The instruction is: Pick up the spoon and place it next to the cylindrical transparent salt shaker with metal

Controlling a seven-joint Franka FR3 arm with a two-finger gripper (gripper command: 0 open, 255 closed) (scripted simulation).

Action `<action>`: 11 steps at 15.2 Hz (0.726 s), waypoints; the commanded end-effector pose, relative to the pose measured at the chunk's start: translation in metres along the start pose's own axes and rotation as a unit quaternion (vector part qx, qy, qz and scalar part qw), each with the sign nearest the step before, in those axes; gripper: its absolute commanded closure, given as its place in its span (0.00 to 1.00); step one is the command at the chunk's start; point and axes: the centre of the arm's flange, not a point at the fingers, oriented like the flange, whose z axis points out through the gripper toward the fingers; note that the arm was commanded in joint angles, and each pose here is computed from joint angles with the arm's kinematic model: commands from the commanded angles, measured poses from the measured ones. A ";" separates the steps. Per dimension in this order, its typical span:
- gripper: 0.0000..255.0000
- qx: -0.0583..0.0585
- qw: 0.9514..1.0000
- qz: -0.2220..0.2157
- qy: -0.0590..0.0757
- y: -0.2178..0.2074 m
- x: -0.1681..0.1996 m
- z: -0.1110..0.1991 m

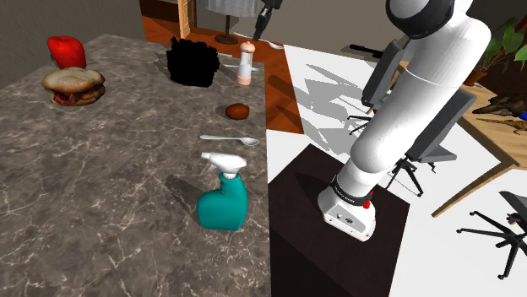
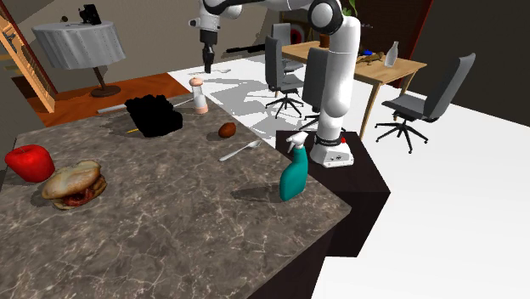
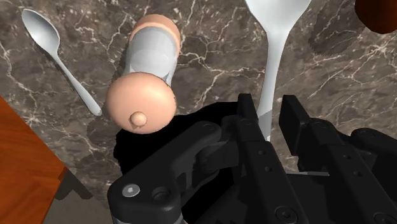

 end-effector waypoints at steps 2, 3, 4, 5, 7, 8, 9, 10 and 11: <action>1.00 0.000 1.000 0.000 0.000 0.003 -0.003 0.015; 1.00 0.000 1.000 0.000 0.000 0.003 -0.004 0.021; 1.00 0.000 1.000 0.000 0.000 0.004 -0.006 0.026; 1.00 0.000 1.000 0.000 0.000 0.005 -0.007 0.031; 1.00 0.000 1.000 0.000 0.000 0.006 -0.009 0.041; 1.00 0.000 1.000 0.000 0.000 0.007 -0.010 0.046; 1.00 0.000 1.000 0.000 0.000 0.007 -0.011 0.051; 1.00 0.000 1.000 0.000 0.000 0.008 -0.013 0.056; 1.00 0.000 1.000 0.000 0.000 0.008 -0.014 0.061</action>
